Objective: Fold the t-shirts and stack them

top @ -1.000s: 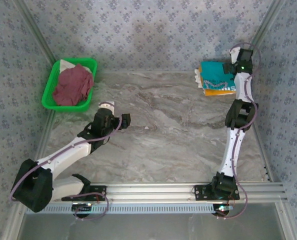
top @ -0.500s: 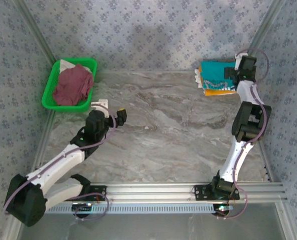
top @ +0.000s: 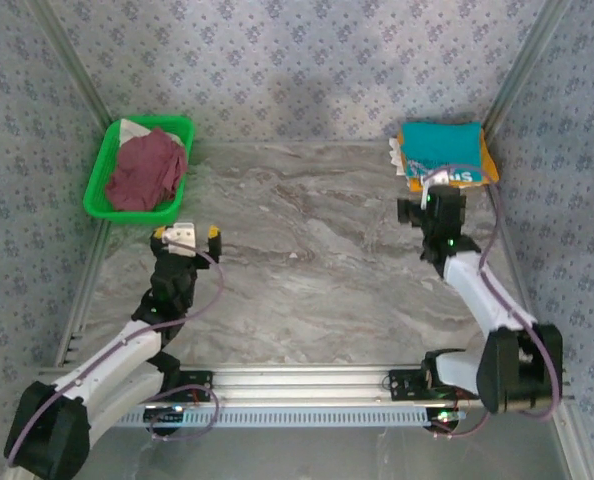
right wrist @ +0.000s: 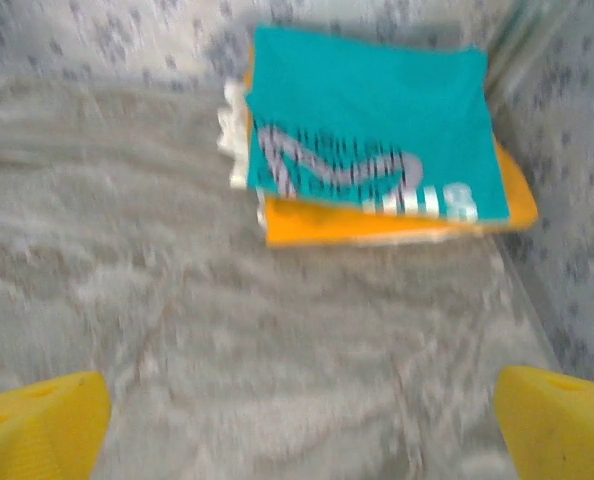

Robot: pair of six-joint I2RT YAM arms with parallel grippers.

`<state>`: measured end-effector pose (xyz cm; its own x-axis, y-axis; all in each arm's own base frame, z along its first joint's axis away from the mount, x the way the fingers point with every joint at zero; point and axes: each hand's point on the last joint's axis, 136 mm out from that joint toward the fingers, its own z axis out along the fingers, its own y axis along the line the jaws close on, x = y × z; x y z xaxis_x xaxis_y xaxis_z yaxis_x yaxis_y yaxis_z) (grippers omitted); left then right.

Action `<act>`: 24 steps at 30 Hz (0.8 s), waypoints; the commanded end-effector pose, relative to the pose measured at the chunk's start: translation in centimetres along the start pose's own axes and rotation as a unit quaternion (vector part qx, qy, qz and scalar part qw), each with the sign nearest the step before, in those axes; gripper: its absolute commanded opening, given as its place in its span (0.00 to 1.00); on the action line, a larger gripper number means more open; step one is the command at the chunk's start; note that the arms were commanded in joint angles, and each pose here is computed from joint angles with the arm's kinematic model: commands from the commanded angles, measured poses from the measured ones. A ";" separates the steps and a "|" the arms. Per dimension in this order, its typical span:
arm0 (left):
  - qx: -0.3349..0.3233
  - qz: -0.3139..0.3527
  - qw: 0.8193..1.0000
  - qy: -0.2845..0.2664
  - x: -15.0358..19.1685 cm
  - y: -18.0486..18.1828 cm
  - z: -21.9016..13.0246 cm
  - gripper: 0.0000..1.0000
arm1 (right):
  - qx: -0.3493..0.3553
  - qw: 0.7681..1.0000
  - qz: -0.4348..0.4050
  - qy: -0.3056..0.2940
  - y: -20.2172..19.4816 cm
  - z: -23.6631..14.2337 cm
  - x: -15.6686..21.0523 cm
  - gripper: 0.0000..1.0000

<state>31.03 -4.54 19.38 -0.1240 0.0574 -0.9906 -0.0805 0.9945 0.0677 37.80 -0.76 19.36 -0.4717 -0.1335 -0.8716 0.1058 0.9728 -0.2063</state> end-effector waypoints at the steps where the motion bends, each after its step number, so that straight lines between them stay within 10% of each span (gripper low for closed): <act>1: -0.074 -0.023 0.997 -0.009 1.0 4.2 1.0 1.00 | 0.038 0.999 0.023 -0.025 -1.4 -1.1 2.7 1.00; 7: -0.095 -0.018 0.992 0.074 5.0 5.8 5.4 1.00 | 0.007 0.997 0.077 -0.028 0.2 -0.1 7.6 1.00; 24: -0.005 0.006 0.999 0.047 8.7 3.6 7.2 1.00 | -0.063 0.991 0.069 -0.094 1.2 1.6 7.3 1.00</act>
<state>35.19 1.87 7.23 -0.3118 0.0093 -0.9501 -0.1655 0.9841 0.0639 35.62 -1.44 10.47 -0.3559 -0.0202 -0.9343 0.0866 0.9947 -0.0545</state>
